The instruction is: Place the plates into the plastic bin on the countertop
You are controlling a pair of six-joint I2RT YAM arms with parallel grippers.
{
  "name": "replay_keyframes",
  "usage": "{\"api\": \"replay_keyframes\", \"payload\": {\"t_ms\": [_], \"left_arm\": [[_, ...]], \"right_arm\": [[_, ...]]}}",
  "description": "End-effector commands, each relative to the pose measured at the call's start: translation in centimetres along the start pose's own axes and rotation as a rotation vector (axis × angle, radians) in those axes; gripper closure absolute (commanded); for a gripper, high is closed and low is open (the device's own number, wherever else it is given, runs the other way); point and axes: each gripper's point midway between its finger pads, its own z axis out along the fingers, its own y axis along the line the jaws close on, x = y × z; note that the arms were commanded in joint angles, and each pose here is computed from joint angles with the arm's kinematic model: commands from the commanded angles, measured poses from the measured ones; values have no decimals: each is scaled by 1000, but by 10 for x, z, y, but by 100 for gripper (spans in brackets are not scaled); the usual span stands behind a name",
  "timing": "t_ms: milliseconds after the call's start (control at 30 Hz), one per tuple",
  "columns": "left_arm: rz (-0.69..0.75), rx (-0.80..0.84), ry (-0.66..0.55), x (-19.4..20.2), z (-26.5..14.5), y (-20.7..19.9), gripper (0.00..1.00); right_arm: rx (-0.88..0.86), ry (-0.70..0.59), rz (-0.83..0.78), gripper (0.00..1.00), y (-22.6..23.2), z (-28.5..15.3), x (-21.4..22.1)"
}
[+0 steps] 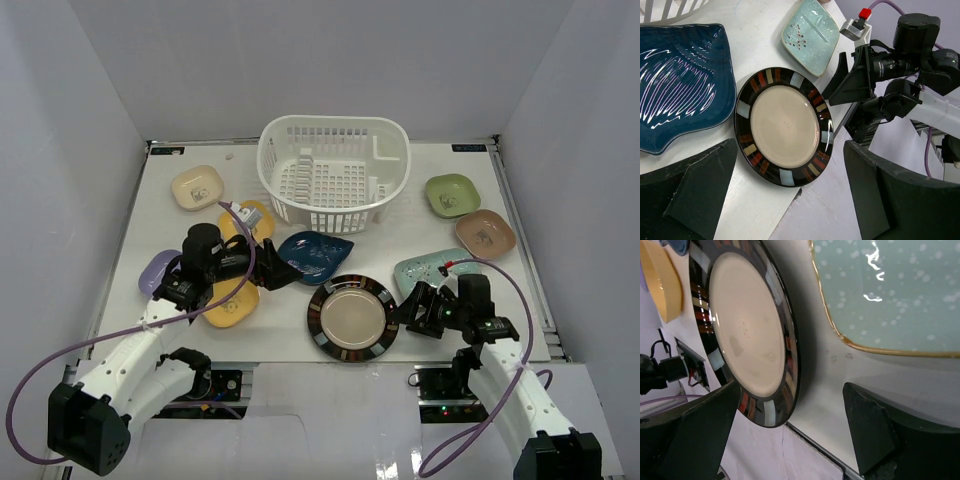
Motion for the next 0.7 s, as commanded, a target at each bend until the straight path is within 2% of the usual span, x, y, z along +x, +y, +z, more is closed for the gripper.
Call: {"api": "replay_keyframes", "payload": {"t_ms": [0, 233, 367, 400, 567, 667], "left_arm": [[30, -4, -22, -12, -1, -5, 2], [-9, -7, 26, -4, 5, 2, 2], [-16, -18, 32, -2, 6, 5, 2], [-18, -27, 32, -2, 6, 7, 2], [-37, -56, 44, 0, 8, 14, 2], [-73, -93, 66, 5, 12, 24, 2]], "right_arm": [[-70, 12, 27, 10, 6, 9, 6], [-120, 71, 64, 13, 4, 28, 32], [-118, 83, 23, 16, 11, 36, 41], [-92, 101, 45, 17, -2, 38, 52], [-131, 33, 70, 27, 1, 44, 45], [-131, 40, 99, 33, -5, 47, 51]]}}
